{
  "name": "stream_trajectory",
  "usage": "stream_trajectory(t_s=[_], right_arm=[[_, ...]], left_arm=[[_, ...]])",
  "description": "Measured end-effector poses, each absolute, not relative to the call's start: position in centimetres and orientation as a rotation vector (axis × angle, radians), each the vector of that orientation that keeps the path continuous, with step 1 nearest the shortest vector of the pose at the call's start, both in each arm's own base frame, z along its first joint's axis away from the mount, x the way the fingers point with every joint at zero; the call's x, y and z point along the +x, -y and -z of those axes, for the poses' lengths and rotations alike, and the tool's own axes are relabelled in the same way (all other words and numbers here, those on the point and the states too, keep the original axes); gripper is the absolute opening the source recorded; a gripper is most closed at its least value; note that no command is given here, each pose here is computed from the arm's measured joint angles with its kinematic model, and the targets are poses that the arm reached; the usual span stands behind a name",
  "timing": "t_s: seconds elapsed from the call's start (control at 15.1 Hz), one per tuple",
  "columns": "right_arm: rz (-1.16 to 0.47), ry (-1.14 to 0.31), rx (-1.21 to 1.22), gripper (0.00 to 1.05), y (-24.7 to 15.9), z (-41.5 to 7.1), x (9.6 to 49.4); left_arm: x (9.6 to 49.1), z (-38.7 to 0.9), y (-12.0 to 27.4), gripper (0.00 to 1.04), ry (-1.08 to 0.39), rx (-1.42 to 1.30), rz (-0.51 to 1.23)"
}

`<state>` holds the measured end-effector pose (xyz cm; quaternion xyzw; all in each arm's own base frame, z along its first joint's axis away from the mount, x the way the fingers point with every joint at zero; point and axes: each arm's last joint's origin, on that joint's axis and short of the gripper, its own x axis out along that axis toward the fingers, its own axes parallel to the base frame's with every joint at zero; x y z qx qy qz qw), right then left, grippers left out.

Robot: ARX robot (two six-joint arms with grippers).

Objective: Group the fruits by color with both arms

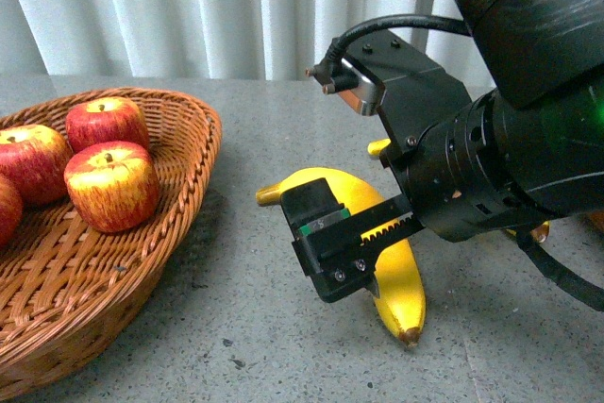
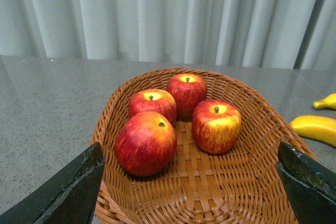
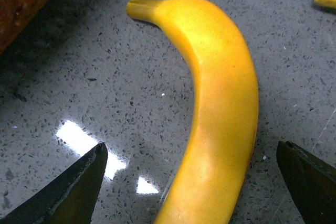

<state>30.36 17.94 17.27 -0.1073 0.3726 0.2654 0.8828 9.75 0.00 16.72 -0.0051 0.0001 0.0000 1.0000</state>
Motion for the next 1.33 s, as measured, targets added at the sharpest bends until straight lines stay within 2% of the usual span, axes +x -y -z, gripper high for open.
stream_trajectory(t_s=[0.33, 0.46, 0.73, 0.86, 1.33], right_arm=[[-0.561, -0.822, -0.280, 0.98, -19.4, -15.7, 30.4], [-0.571, -0.818, -0.284, 0.73, -19.7, -15.4, 30.3], [-0.559, -0.802, -0.262, 0.33, -18.9, -16.0, 30.7], [-0.533, -0.772, -0.238, 0.32, -17.9, -17.3, 31.2], [-0.414, -0.484, -0.083, 0.31, -11.3, -25.9, 33.3]], left_arm=[[9.7, -16.7, 0.0, 0.98, 0.000, -0.010, 0.000], [9.7, -16.7, 0.0, 0.98, 0.000, -0.010, 0.000], [9.7, -16.7, 0.0, 0.98, 0.000, -0.010, 0.000], [9.7, -16.7, 0.0, 0.98, 0.000, -0.010, 0.000], [9.7, -16.7, 0.0, 0.98, 0.000, -0.010, 0.000]])
